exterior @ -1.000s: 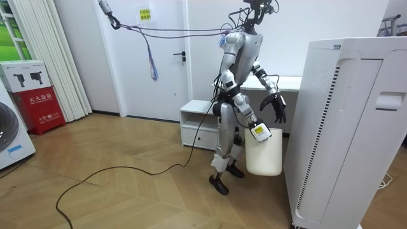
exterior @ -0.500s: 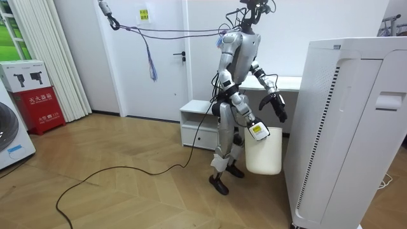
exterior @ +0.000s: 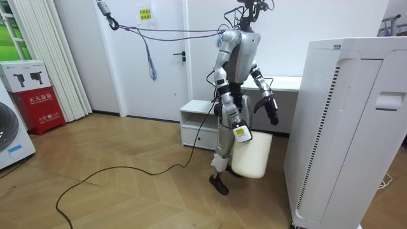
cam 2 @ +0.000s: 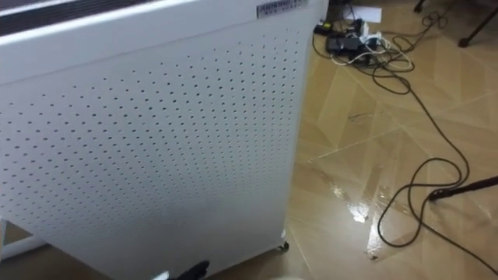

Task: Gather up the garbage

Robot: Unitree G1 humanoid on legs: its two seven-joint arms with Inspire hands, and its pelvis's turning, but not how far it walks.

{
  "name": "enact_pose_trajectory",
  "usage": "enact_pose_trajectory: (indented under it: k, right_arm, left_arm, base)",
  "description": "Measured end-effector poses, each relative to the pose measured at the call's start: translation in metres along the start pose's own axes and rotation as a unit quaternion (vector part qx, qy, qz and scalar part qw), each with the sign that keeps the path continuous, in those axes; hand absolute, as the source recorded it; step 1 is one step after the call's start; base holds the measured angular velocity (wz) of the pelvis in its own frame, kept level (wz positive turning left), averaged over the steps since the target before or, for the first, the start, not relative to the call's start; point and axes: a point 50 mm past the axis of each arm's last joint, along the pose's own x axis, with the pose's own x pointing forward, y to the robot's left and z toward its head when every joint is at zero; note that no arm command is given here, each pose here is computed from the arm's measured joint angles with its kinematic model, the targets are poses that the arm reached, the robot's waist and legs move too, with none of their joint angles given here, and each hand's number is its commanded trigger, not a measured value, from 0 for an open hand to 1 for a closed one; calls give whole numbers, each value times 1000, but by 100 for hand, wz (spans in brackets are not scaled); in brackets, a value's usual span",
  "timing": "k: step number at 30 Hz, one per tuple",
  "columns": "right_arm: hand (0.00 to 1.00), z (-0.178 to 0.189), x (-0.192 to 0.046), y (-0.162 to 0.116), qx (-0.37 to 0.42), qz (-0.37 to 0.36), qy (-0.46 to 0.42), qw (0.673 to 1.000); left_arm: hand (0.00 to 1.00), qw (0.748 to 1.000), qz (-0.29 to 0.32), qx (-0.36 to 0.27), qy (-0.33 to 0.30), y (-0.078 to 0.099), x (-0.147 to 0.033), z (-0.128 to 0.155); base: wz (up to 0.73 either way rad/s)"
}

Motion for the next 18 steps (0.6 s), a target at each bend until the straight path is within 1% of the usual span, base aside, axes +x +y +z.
enact_pose_trajectory:
  k: [1, 2, 4, 6, 8, 9, 11, 16, 18]
  right_arm:
    - [100, -9, -2, 0, 17, -4, 13, 1000]
    - [100, -17, -4, -3, 46, -15, 25, 999]
    - [100, -38, -12, -2, 101, -28, 43, 994]
    - [100, -49, -16, 0, 126, -36, 47, 990]
    - [100, -57, -19, 1, 139, -46, 56, 988]
    - [100, -61, -21, 0, 150, -55, 61, 985]
    - [100, -67, -23, 0, 165, -64, 69, 982]
    - [100, -87, -32, -1, 220, -96, 94, 966]
    - [100, -92, -34, -2, 232, -107, 102, 962]
  left_arm:
    - [0, 1000, 2, -7, 15, -2, -2, -8]
    - [0, 999, 4, -22, 43, -6, -6, -24]
    - [0, 994, 24, -59, 86, -8, -19, -50]
    - [0, 990, 51, -93, 96, -10, -27, -62]
    - [0, 986, 69, -110, 102, -13, -30, -69]
    - [0, 982, 83, -131, 108, -16, -31, -73]
    - [0, 976, 103, -148, 120, -17, -34, -80]
    - [0, 952, 169, -200, 161, -14, -49, -103]
    - [0, 943, 185, -216, 175, -15, -54, -110]
  base:
    - [0]
    - [0]
    - [0]
    - [0]
    - [-2]
    - [-5]
    - [-5]
    - [-2]
    - [-5]
